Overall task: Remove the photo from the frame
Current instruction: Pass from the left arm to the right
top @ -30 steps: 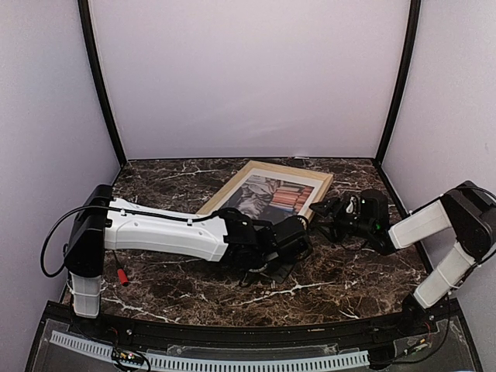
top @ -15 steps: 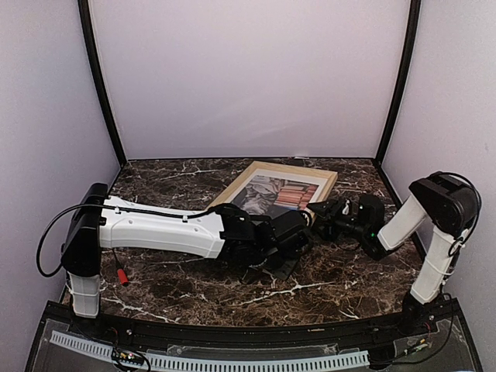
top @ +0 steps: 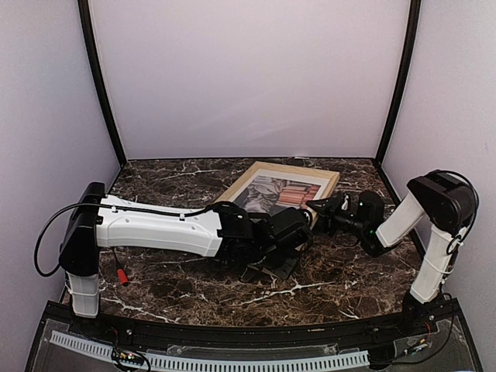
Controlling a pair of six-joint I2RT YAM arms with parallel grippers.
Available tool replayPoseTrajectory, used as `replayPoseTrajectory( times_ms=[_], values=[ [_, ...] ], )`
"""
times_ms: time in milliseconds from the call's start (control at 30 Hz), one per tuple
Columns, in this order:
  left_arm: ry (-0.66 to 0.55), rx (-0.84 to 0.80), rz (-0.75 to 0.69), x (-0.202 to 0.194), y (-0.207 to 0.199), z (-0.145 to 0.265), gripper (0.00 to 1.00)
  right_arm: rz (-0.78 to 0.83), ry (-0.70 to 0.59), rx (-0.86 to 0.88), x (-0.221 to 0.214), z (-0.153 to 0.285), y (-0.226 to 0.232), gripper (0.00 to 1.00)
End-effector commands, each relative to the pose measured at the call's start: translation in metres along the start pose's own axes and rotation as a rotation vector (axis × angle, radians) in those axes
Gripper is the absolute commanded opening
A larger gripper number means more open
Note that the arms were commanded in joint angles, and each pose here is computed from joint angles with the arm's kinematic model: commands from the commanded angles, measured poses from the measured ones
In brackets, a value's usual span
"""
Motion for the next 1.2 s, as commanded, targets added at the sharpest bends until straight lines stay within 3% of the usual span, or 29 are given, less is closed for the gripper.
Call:
replayPoseTrajectory(
  times_ms=[0,267,333,433,600,967,1033,1167],
  values=[
    [-0.168,-0.141,0.036,0.045,-0.014,0.051,0.0,0.053,-0.003,0.04,0.003,0.0,0.012,0.38],
    [-0.164,-0.137,0.037,0.044,-0.014,0.051,0.0,0.084,-0.009,0.017,0.004,0.0,0.017,0.15],
    [-0.164,-0.138,0.038,0.045,-0.014,0.053,0.05,0.098,-0.011,0.01,0.004,0.001,0.019,0.08],
    [-0.166,-0.139,0.041,0.045,-0.013,0.055,0.25,0.117,-0.019,0.002,0.004,0.002,0.023,0.01],
    [-0.179,-0.127,0.043,0.047,-0.009,0.064,0.46,0.152,-0.027,-0.01,0.004,0.004,0.033,0.0],
    [-0.212,0.055,0.038,0.037,0.035,0.101,0.75,0.289,-0.071,-0.071,0.009,0.014,0.071,0.0],
    [-0.213,0.08,0.049,0.031,0.045,0.106,0.87,0.327,-0.087,-0.098,0.01,0.018,0.08,0.0],
    [-0.211,0.12,0.088,0.018,0.068,0.112,0.93,0.412,-0.127,-0.145,0.013,0.029,0.105,0.0]
  ],
)
Point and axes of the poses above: each gripper's point midway between its finger pads, its own z axis back along the fingers, its own y axis along the line the jaws close on, x = y × z, the point moved 6 cm from there along z, back along the fingers, and after that the axes turned 5 degrees about -z, right-handed, at the moved point
